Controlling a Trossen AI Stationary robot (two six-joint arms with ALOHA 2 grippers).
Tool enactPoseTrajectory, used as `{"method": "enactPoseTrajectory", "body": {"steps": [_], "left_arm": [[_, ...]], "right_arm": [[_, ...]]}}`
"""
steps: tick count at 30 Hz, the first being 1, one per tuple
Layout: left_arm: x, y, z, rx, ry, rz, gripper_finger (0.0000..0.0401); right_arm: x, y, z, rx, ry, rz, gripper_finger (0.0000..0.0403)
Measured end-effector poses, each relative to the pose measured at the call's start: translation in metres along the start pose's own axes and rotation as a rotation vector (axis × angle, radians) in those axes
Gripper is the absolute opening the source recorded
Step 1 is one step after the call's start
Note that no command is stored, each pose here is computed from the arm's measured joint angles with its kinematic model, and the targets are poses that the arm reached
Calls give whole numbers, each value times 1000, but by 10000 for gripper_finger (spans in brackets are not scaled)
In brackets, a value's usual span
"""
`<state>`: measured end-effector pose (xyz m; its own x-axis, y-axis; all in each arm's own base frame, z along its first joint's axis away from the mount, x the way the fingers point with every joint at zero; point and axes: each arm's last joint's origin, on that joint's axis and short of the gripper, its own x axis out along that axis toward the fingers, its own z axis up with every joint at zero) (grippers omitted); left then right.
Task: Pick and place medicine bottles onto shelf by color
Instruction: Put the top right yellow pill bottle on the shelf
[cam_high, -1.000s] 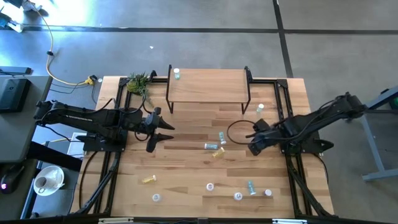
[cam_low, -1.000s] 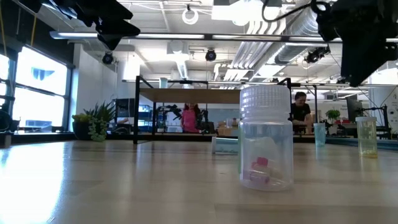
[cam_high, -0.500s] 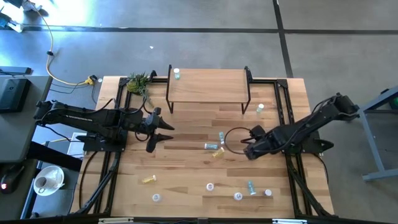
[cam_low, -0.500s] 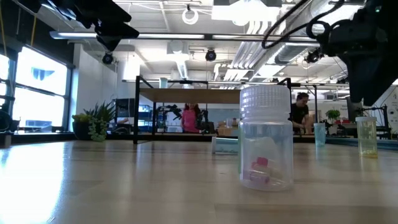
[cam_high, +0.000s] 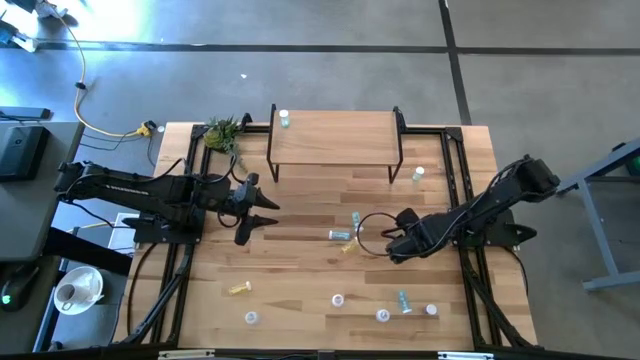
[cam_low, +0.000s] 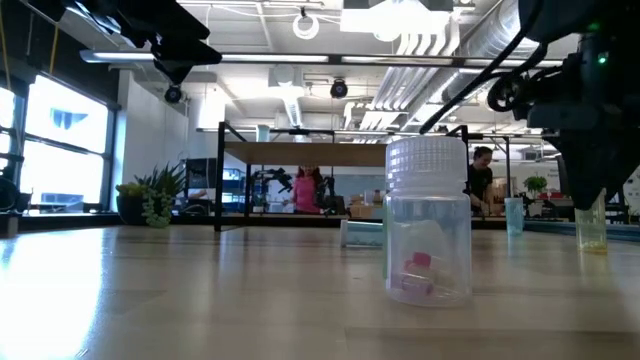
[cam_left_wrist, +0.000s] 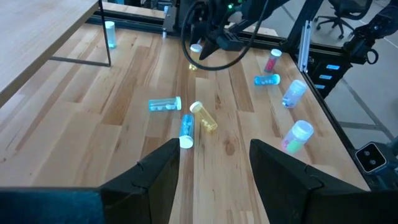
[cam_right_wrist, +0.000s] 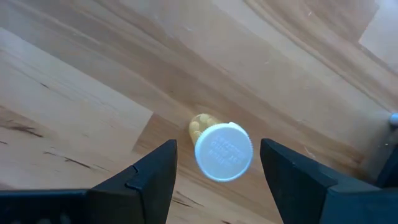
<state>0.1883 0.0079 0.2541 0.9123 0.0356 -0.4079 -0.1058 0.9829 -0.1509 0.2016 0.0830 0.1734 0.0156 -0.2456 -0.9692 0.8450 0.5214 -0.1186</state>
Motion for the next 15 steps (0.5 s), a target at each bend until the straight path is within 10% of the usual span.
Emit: {"method": "enactPoseTrajectory", "body": {"steps": [15], "left_arm": [[0, 0, 0, 0, 0, 0, 184]], "right_arm": [[2, 2, 0, 3, -1, -1, 205]]}}
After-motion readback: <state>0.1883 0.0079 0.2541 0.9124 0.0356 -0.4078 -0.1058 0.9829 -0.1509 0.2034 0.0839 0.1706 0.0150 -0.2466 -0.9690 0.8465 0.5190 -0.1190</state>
